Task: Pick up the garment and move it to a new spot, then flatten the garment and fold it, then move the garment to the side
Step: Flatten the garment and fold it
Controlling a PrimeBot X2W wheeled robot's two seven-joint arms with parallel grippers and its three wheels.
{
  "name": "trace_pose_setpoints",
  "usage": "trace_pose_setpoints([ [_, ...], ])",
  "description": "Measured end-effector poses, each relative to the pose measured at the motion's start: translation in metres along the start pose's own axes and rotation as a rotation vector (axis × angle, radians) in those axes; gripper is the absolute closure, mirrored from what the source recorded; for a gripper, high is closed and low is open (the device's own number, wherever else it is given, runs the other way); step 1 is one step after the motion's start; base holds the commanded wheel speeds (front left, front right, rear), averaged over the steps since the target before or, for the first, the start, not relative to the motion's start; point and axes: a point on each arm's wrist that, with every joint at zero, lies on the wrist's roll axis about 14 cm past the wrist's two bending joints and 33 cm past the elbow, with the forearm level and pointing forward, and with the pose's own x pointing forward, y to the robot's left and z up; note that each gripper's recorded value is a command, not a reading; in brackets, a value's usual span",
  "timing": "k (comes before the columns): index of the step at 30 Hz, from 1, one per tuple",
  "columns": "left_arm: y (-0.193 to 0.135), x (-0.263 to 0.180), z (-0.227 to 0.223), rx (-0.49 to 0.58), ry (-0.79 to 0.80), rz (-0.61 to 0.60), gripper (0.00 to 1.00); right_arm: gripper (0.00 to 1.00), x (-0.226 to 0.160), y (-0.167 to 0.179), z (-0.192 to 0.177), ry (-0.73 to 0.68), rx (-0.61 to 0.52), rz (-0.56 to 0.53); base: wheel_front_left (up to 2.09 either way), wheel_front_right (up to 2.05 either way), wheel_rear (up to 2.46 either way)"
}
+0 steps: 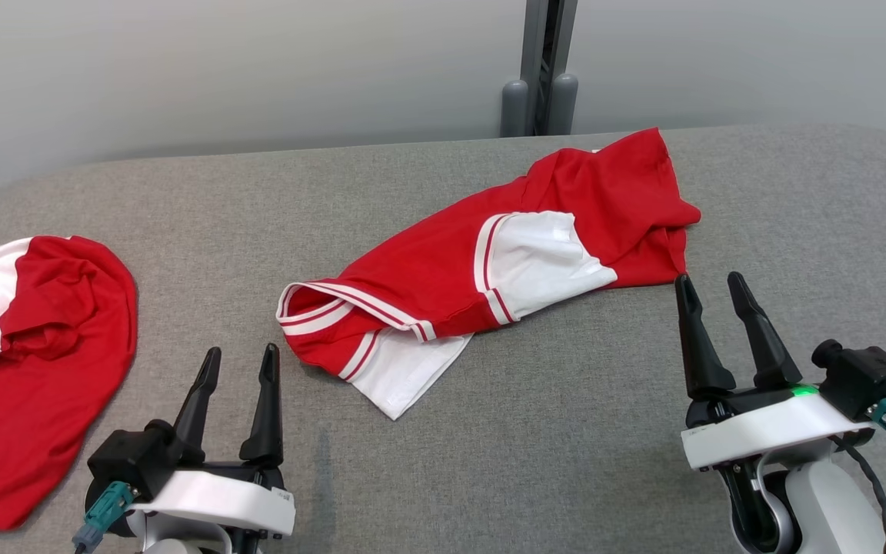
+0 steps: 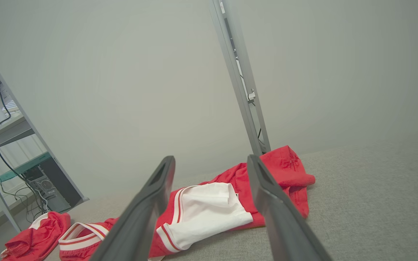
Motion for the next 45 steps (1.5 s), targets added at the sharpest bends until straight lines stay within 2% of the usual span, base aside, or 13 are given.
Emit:
trace_pose_setpoints([
  [9, -0.018, 0.005, -0.007, 0.009, 0.022, -0.064, 0.0, 0.0, -0.004, -0.006, -0.007, 0.026, -0.008, -0.013, 0.0, 0.0, 0.0],
  [15, -0.063, 0.015, -0.052, 0.049, 0.163, -0.24, 0.0, 0.0, -0.003, -0.02, -0.011, 0.036, -0.006, -0.051, 0.0, 0.0, 0.0],
  [27, -0.1, 0.074, -0.106, 0.315, 0.332, -0.503, 0.0, 0.0, -0.005, -0.072, -0.017, 0.042, -0.023, -0.191, 0.0, 0.0, 0.0],
  [40, -0.138, 0.091, -0.149, 0.411, 0.448, -0.685, 0.0, 0.0, -0.023, -0.104, -0.019, 0.052, -0.01, -0.297, 0.0, 0.0, 0.0],
  [41, -0.139, 0.091, -0.151, 0.417, 0.46, -0.692, 0.55, 0.0, -0.024, -0.105, -0.019, 0.051, -0.009, -0.3, 0.0, 0.0, 0.0],
  [42, -0.14, 0.092, -0.153, 0.422, 0.468, -0.699, 1.0, 0.0, -0.024, -0.106, -0.018, 0.05, -0.01, -0.302, 0.0, 0.0, 0.0],
  [45, -0.146, 0.093, -0.154, 0.418, 0.472, -0.717, 1.0, 0.0, -0.026, -0.108, -0.017, 0.048, -0.007, -0.31, 0.0, 0.0, 0.0],
])
